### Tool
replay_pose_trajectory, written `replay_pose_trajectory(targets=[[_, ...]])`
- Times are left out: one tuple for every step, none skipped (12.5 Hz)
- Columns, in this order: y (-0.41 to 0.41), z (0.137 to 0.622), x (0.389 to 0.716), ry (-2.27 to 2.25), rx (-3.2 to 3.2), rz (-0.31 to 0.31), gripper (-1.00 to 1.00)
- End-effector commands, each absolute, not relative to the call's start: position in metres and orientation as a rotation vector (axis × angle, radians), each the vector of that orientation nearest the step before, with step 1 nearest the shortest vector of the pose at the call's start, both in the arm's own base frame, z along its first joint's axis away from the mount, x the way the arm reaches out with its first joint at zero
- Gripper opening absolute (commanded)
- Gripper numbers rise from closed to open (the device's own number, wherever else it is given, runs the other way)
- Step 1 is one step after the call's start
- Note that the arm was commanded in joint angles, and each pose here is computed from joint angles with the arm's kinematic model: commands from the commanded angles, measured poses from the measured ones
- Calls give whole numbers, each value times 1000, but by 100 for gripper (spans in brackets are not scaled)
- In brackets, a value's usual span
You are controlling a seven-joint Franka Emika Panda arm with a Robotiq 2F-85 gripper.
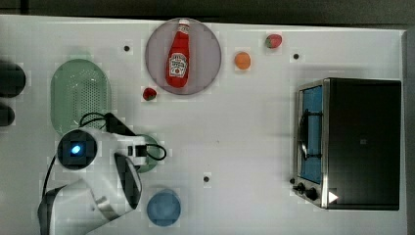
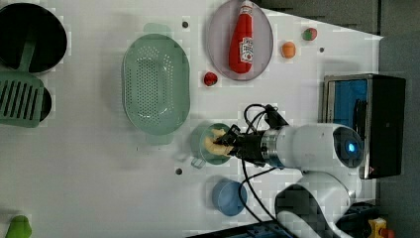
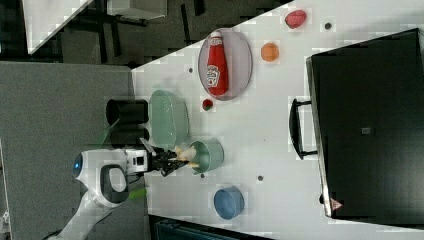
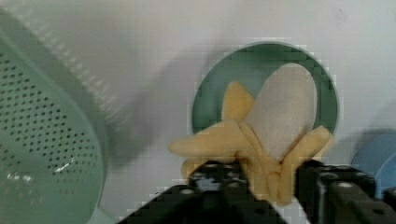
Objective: Pick Banana and place it in mug.
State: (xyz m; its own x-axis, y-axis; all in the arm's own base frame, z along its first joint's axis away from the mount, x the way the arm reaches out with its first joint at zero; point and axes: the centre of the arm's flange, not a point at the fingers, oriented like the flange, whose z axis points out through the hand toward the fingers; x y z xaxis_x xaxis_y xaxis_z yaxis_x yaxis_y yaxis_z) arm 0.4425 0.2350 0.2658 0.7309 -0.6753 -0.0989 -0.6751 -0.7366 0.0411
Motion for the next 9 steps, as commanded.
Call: replay_pose_trajectory(targets=[[231, 273, 447, -1227, 2908, -119, 29], [232, 274, 447, -1227, 2912, -114, 52], [233, 273, 446, -1224, 2913, -114, 76], [232, 274, 448, -1231, 2915, -109, 97], [230, 275, 449, -1235, 2913, -106, 100], [228, 281, 452, -1250, 2916, -90, 100], [221, 292, 458, -1278, 2913, -65, 100], [213, 307, 463, -1302, 2900, -44, 100], [202, 326, 468, -1322, 2880, -32, 100]])
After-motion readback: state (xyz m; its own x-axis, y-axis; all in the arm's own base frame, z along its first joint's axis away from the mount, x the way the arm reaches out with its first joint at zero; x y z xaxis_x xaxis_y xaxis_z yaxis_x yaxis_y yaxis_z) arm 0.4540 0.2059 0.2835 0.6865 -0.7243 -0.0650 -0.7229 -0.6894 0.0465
